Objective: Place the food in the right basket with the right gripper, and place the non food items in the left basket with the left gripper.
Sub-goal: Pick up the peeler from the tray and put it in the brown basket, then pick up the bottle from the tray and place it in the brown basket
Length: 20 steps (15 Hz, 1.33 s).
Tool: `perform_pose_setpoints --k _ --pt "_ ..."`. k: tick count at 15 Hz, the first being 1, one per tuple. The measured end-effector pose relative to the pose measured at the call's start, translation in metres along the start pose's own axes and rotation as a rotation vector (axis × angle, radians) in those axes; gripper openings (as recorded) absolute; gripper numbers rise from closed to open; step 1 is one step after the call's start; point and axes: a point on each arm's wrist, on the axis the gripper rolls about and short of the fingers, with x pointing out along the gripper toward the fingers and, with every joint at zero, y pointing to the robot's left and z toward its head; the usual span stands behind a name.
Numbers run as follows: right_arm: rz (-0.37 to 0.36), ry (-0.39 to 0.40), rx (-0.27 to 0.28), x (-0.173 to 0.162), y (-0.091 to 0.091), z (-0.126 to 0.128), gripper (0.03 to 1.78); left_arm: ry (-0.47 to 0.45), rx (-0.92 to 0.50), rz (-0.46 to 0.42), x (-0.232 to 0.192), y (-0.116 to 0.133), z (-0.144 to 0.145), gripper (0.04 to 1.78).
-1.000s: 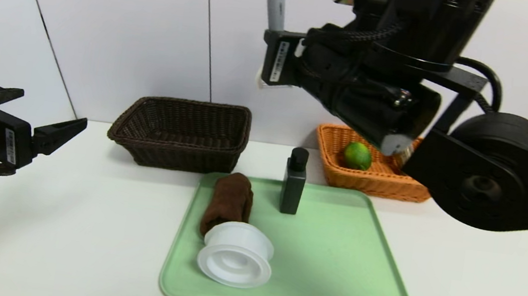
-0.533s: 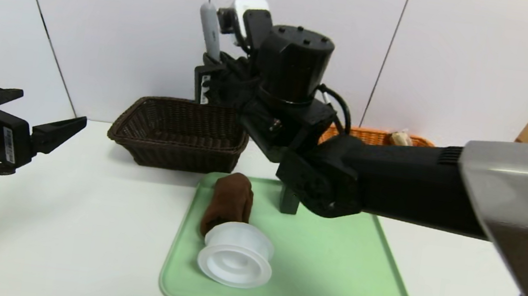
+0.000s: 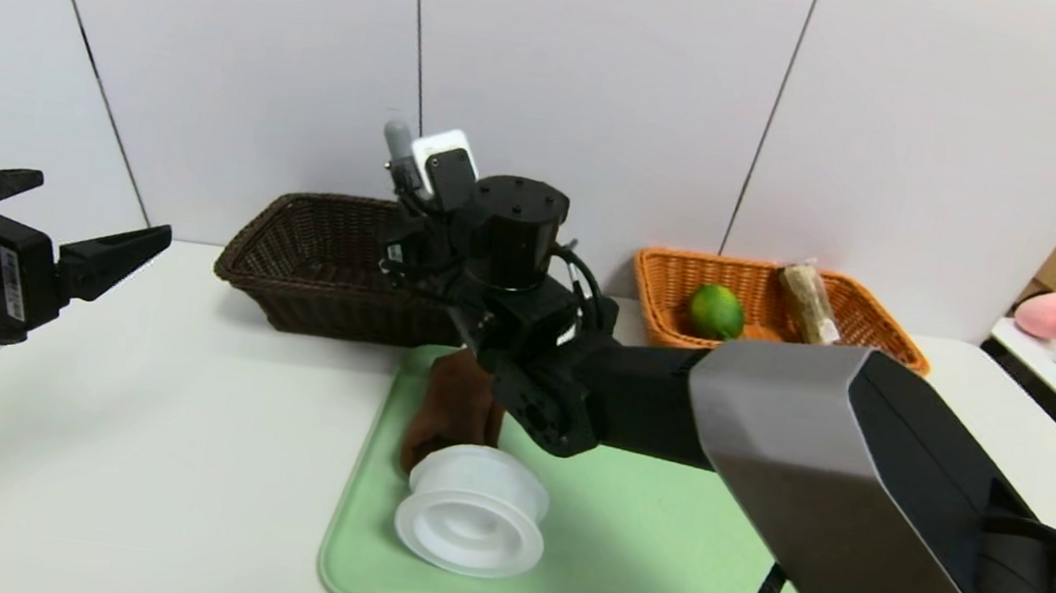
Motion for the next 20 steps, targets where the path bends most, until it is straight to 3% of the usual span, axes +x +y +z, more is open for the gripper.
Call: perform_pose_setpoints --k 8,14,18,20 --pt "0.001 0.041 -0.013 0.003 0.002 -0.016 0.25 -0.009 0.001 0.0 -0.002 0.0 0.001 1.69" --pt "-0.004 0.031 -0.009 0.003 0.002 -0.016 0.97 -0.015 0.002 0.001 -0.004 0.0 0.002 1.69" --pt "-0.01 0.02 -0.005 0.002 0.001 -0.01 1.27 -0.015 0.0 0.002 -0.006 0.0 0.002 1.69" --pt "-0.023 -0.005 0.001 -0.001 -0.004 0.007 1.37 -0.016 0.0 0.002 -0.006 0.0 0.002 1.69"
